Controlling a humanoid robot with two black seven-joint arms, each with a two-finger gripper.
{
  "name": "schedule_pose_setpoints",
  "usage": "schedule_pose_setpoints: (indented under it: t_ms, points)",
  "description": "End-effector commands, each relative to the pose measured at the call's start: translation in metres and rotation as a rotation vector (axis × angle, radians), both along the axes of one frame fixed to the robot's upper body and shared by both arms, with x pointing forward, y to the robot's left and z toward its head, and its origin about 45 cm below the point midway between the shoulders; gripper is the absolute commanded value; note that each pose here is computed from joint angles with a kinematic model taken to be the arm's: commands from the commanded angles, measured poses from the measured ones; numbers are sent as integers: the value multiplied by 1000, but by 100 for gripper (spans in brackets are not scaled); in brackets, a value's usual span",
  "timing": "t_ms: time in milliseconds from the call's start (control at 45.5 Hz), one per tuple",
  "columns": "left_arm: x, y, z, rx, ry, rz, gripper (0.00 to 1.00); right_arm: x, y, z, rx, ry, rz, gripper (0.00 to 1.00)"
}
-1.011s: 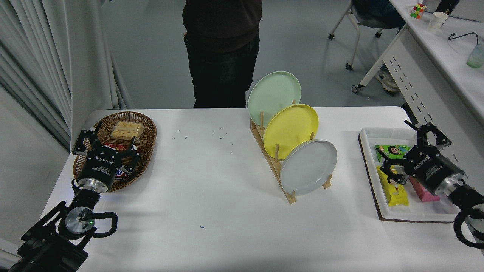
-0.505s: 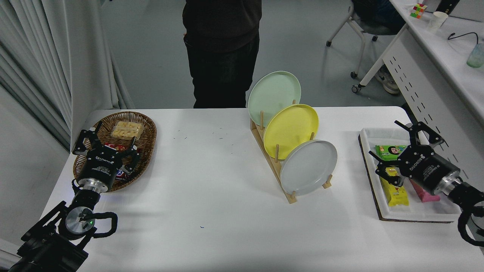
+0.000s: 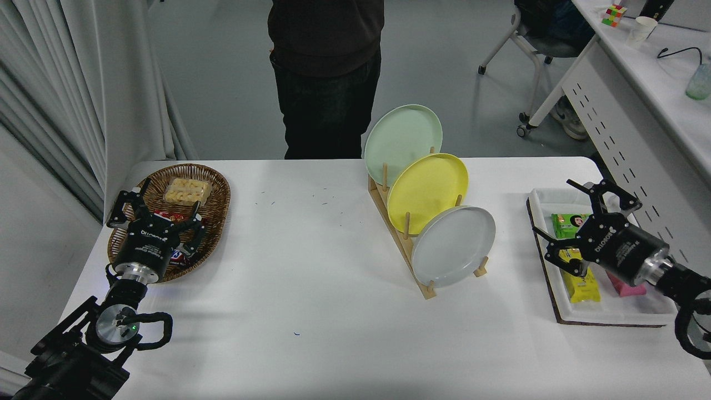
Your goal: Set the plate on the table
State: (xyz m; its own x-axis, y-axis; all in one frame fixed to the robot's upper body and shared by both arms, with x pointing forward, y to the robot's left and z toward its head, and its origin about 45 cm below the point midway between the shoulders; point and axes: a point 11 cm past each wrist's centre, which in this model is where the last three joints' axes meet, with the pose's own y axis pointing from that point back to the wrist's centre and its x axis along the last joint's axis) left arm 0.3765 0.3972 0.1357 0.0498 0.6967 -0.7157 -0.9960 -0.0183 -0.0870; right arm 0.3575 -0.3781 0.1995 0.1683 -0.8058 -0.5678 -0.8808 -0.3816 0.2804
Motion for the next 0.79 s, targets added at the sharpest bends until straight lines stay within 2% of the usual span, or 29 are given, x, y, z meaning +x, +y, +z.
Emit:
schedule_pose_setpoints:
  t_ms: [0, 198, 505, 769]
  points:
    - [0, 0, 0, 0, 0, 1, 98, 3, 7, 5, -25, 28, -12, 100]
    - [0, 0, 0, 0, -1, 0, 98, 15, 26, 23, -62, 82, -43, 100]
    - [0, 0, 0, 0, -1, 0, 98, 18, 50, 13, -86, 110, 9, 100]
    - [0, 0, 0, 0, -1, 0, 98, 20, 77, 4, -136, 199, 79, 100]
